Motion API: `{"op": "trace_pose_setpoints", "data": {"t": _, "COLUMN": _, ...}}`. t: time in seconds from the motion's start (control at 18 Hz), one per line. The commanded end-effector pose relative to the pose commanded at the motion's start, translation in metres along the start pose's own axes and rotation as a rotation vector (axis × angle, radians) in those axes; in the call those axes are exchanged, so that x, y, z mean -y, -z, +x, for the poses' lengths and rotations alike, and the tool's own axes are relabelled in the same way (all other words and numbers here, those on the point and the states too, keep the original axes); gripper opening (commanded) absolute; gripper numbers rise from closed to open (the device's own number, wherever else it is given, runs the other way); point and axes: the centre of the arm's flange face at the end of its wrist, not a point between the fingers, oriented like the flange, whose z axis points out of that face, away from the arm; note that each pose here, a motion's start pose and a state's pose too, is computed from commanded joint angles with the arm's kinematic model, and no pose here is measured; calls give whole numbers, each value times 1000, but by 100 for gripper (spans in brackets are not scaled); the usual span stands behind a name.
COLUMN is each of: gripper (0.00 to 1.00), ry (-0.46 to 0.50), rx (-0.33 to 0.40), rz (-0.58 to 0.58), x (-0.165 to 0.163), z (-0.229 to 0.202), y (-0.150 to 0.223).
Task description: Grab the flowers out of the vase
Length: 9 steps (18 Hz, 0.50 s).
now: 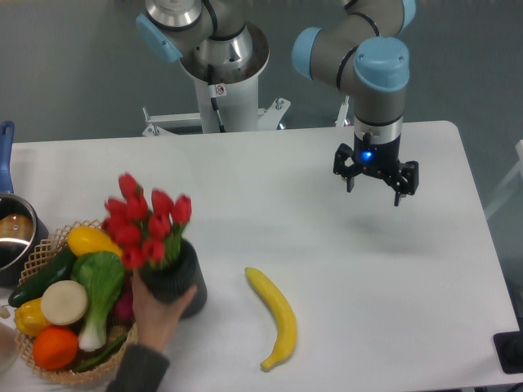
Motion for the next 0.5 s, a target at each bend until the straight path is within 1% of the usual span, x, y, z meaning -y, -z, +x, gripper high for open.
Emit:
{"op": "trace_pose_setpoints", "data": {"t": 0.11, "gripper": 100, "ry": -7, "rx": -24, "rz": 57, "x": 11, "z": 11, "y": 0}}
{"op": "trace_pose_setpoints", "data": {"t": 0.22, "gripper": 100, "ry": 11, "rx": -52, "rz": 119, "x": 23, "z": 18, "y": 0}}
{"op": "trace_pose_setpoints", "data": {"t": 0.39, "gripper": 100, "ry": 72, "rx": -129, "rz": 280, "x": 59, "z": 31, "y": 1}}
{"op": "trace_pose_setpoints", "data": {"t": 0.5, "gripper": 100, "ry": 67, "rx": -180, "rz": 363, "x": 74, "z": 36, "y": -3}}
